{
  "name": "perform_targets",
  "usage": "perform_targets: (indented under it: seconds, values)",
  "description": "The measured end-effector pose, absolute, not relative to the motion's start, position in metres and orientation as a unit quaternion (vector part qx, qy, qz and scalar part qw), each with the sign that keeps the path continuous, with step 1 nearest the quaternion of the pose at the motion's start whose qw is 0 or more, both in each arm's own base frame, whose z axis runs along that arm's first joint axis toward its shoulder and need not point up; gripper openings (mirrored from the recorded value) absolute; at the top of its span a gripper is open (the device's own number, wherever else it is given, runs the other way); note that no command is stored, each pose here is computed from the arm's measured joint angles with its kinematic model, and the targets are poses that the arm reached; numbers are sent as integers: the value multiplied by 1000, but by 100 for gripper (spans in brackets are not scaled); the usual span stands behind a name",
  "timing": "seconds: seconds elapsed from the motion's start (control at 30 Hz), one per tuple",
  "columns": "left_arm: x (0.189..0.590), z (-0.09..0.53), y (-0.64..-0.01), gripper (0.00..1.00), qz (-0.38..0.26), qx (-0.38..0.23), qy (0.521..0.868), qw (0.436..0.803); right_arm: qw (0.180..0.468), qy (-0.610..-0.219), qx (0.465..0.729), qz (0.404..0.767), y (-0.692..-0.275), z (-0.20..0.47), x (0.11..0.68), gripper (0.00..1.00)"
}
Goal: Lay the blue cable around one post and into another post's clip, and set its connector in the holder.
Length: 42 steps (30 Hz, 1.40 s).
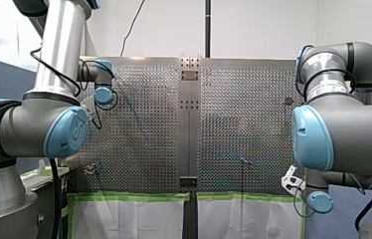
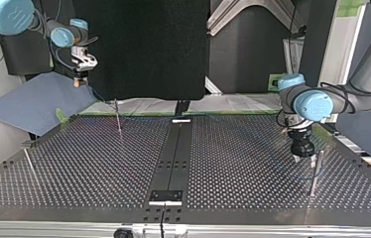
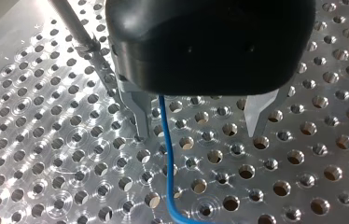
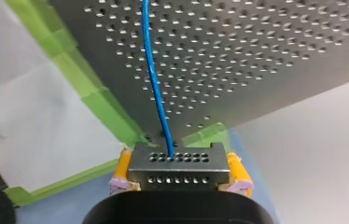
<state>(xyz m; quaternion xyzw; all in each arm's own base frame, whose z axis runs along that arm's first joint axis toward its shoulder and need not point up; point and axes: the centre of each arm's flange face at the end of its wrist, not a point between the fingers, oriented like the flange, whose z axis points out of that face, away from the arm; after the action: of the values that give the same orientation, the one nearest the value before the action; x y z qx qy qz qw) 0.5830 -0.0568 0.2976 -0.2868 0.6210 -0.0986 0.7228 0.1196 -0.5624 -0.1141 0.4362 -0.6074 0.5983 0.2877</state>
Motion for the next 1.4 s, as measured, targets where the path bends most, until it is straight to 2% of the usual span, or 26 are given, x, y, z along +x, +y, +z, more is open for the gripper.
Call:
perform_targets:
  seconds: [0.13,0.3,0.53,0.77,0.97,1.17,1.4]
  values:
    - [583,297,-58,100,-99,-286,621,723,298,-610,425,599,-558,-99,114,0]
    - [583,297,-59,100,-100,-286,622,722,310,-611,397,611,-551,-76,110,0]
    - [582,297,-61,100,-101,-285,623,722,319,-589,380,637,-543,-44,114,0]
    - [582,297,-63,100,-102,-284,625,720,329,-544,405,657,-547,-8,135,0]
    - [581,296,-66,100,-103,-283,627,718,342,-520,408,668,-550,21,144,0]
    - [580,296,-68,100,-103,-283,628,718,349,-511,406,673,-549,39,148,0]
    - [580,296,-70,100,-106,-283,628,717,348,-504,429,665,-538,36,159,0]
